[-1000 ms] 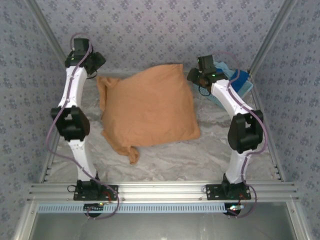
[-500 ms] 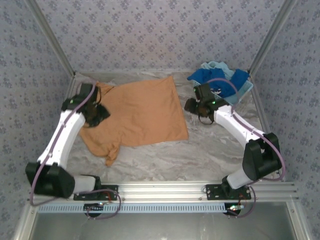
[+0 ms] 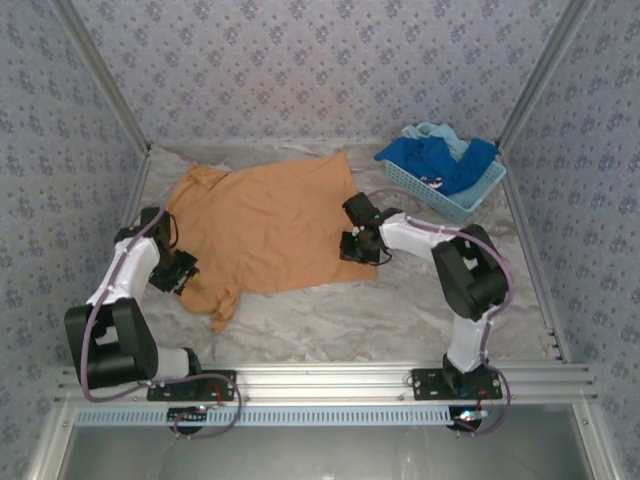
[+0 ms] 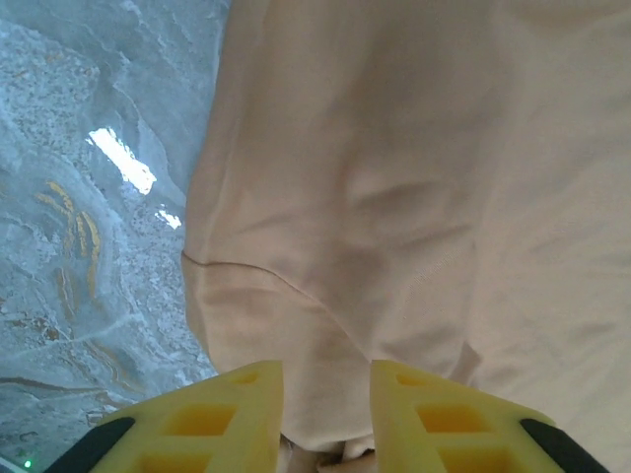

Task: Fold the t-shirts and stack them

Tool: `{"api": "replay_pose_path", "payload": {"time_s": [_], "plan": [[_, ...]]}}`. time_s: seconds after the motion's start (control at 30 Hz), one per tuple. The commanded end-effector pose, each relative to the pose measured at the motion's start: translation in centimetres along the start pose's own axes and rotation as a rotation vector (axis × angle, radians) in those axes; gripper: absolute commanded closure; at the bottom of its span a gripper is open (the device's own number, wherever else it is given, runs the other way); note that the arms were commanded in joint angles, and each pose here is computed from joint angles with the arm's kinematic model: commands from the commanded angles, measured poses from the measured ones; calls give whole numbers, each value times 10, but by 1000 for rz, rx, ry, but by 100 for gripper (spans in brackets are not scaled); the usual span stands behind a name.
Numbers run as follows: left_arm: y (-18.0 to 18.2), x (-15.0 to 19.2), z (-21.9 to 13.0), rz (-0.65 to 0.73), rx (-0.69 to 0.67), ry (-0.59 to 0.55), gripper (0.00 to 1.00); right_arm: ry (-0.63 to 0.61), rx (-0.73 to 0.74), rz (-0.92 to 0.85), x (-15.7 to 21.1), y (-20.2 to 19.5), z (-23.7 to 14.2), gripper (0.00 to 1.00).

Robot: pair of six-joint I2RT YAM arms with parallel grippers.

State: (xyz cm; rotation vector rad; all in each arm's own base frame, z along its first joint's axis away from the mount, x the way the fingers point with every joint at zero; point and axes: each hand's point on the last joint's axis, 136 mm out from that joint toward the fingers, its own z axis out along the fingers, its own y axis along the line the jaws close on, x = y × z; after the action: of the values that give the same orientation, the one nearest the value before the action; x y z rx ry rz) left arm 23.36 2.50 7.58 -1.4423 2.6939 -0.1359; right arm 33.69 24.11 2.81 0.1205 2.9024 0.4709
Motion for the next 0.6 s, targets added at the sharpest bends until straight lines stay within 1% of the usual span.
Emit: {"api": "replay_pose_path", "payload": {"time_s": [0.0,0.1,0.17,0.27,0.37,0.47,0.5,0.57], "plan": [[-4,-9,-9,16,7,-36,72,94,83,82,-3,-25,12,84],[-1,-3,-12,20,15,-25,72,149,194,153,-5,-65,10,86],[1,6,-12,26,20,1,72,133,232,199,-15,-89,3,88],[5,19,-7,54,5,36,69,93,240,257,-31,-115,-9,89],[3,34,5,75,12,79,64,62,204,283,-46,-120,-19,88],[-5,48,18,119,24,113,56,46,196,213,-55,-116,-28,87],[-10,51,22,136,43,112,52,37,198,206,-57,-115,-31,86],[-25,57,27,167,99,118,50,31,194,193,-57,-111,-34,85]]}}
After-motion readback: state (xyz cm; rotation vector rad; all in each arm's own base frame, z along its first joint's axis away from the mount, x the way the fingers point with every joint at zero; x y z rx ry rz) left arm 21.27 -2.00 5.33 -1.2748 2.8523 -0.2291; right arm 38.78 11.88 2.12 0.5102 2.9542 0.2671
